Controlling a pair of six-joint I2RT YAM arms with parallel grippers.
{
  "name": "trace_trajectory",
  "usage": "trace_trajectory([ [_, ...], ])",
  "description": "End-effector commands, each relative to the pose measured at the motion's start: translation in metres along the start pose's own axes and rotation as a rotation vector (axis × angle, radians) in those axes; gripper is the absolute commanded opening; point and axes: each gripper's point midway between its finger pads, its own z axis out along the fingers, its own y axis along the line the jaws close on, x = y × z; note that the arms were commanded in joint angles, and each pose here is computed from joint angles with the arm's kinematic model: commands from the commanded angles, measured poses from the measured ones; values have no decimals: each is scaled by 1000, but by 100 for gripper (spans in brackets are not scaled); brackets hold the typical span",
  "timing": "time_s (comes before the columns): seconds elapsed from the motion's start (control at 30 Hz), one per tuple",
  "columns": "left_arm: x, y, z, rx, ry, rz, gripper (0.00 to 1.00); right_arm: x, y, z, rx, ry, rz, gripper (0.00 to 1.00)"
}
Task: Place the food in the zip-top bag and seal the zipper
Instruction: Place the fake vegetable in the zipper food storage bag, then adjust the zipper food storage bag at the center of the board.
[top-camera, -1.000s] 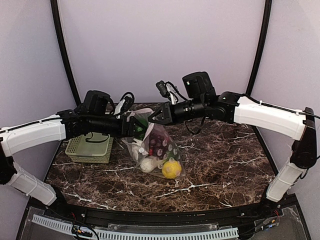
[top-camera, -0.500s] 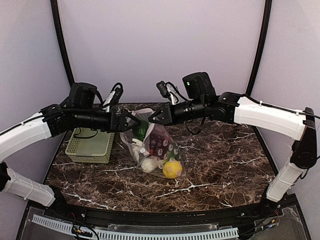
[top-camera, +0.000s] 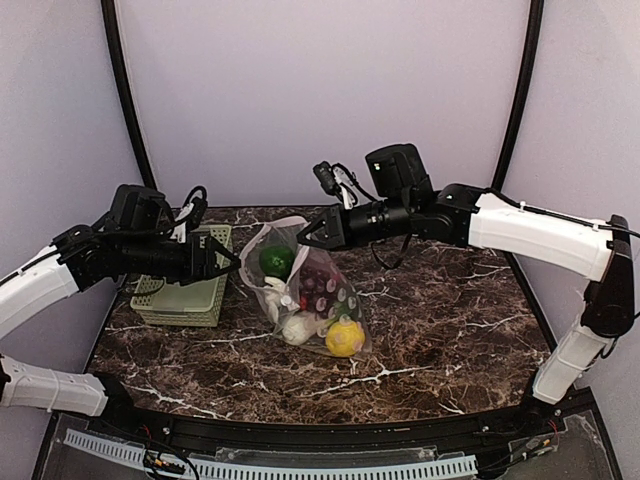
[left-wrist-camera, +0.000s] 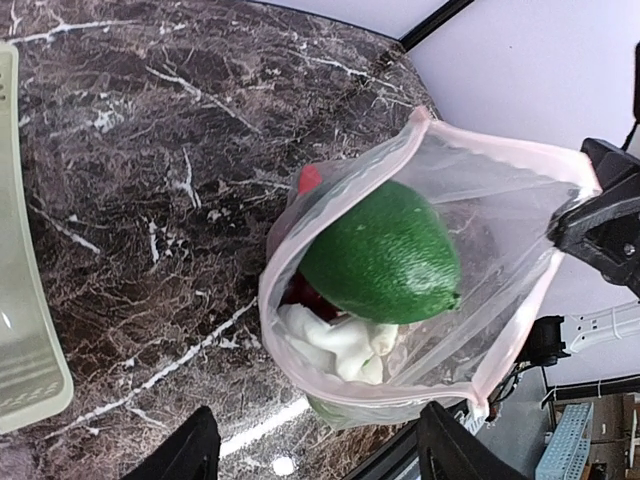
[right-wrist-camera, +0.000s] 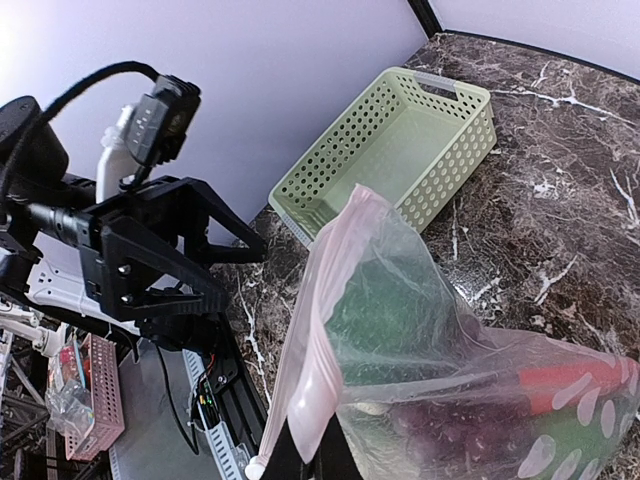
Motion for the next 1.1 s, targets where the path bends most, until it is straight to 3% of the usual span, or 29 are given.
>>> trace_trajectory([
  [0.0, 5, 2, 10, 37, 15, -64, 66, -24, 23, -18, -49, -89, -46, 0],
  [0.67, 4, 17, 47, 48, 52, -135, 42, -23, 22, -19, -39, -91, -47, 0],
  [0.83, 6, 15, 53, 67, 68, -150, 22, -24, 21, -21, -35, -94, -47, 0],
  [0.93, 0, 10, 51, 84, 51, -142, 4, -25, 22, -22, -34, -97, -50, 0],
  [1.07, -19, -15, 41, 174, 12, -85, 1, -31, 24, -25, -23, -107, -65, 0],
])
